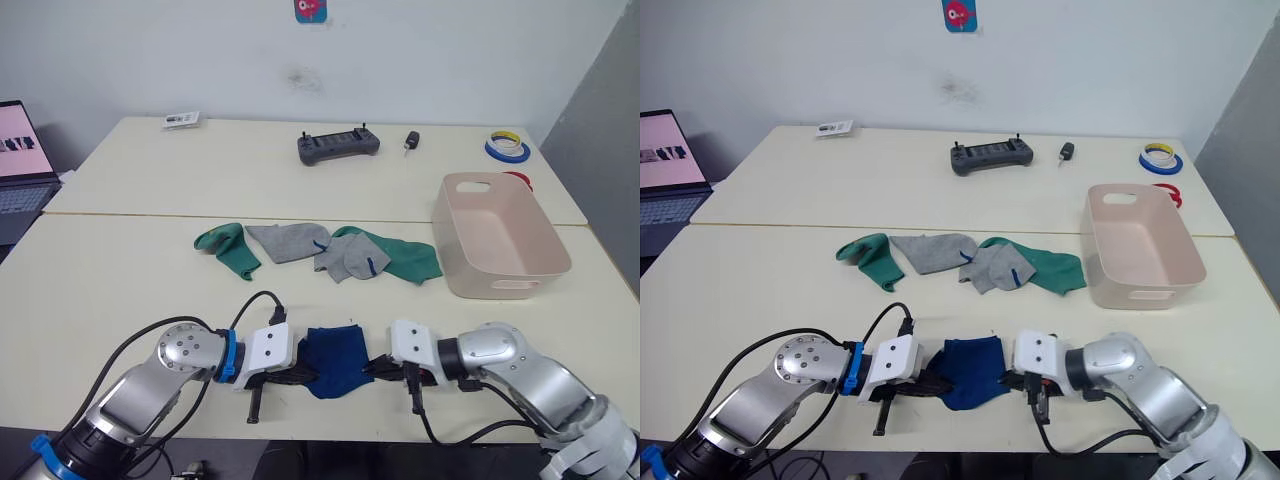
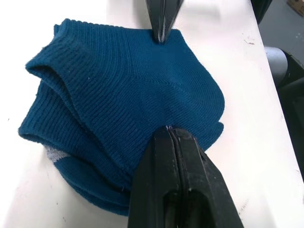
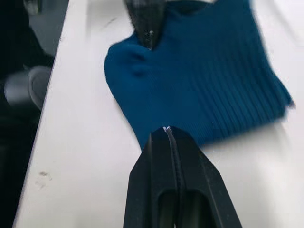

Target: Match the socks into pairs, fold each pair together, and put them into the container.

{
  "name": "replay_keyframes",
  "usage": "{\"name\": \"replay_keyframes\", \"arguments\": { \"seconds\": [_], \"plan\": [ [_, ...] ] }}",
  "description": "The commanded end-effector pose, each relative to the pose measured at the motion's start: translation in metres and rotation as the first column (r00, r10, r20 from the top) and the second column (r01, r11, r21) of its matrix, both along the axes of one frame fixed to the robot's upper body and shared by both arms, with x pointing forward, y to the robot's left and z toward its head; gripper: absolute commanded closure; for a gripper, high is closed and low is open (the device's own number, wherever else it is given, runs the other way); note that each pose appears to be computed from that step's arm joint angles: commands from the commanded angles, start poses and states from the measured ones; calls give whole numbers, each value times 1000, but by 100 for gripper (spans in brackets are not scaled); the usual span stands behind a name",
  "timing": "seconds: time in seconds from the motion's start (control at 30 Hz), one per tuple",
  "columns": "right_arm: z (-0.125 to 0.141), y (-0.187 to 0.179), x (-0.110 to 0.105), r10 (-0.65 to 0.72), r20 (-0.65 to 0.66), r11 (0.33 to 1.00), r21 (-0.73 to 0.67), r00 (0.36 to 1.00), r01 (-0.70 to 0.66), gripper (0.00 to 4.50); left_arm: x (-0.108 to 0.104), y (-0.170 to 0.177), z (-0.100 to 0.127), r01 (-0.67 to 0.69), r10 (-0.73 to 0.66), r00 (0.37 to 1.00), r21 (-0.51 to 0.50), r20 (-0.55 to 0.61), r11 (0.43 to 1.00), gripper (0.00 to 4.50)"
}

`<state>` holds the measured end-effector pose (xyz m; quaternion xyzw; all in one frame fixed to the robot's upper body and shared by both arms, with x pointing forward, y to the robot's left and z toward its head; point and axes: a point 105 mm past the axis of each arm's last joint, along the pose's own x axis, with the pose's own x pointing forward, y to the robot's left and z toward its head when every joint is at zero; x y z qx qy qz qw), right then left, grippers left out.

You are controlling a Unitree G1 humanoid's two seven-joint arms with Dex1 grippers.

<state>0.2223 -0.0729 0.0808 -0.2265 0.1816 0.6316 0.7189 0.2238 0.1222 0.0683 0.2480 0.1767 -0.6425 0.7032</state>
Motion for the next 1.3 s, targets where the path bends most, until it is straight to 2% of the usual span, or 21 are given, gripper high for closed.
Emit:
{"name": "replay_keyframes", "arguments": {
  "seconds": [0.03, 0.17, 0.37, 0.57, 0.77, 0.93, 1.03, 1.3],
  "plan": [
    [19, -17, 7, -103, -41, 994, 32, 994, 104, 359, -2, 15, -20, -57, 60, 997, 65, -49, 996, 450],
    [21, -21, 21, -280, -214, 954, 45, 936, 296, 225, -4, 13, -21, -56, 59, 997, 56, -52, 997, 450],
    [14, -3, 16, -321, -402, 935, 8, 858, 354, 14, -4, 12, -21, -54, 57, 997, 49, -49, 997, 450],
    [4, 16, 18, -341, -469, 925, -14, 815, 379, 14, -5, 13, -21, -56, 58, 997, 46, -49, 997, 450],
    [8, 44, 15, -289, -576, 924, 42, 764, 381, 14, -6, 13, -22, -55, 57, 997, 48, -49, 997, 450],
    [13, 51, 16, -265, -627, 915, 76, 733, 395, 14, -5, 14, -23, -57, 59, 997, 48, -46, 997, 450],
    [15, 51, 18, -265, -637, 910, 84, 724, 407, 73, -5, 14, -23, -59, 62, 997, 47, -44, 997, 450],
    [18, 52, 19, -258, -642, 905, 101, 722, 414, 356, -3, 15, -21, -72, 74, 997, 34, -33, 997, 450]
  ]
}}
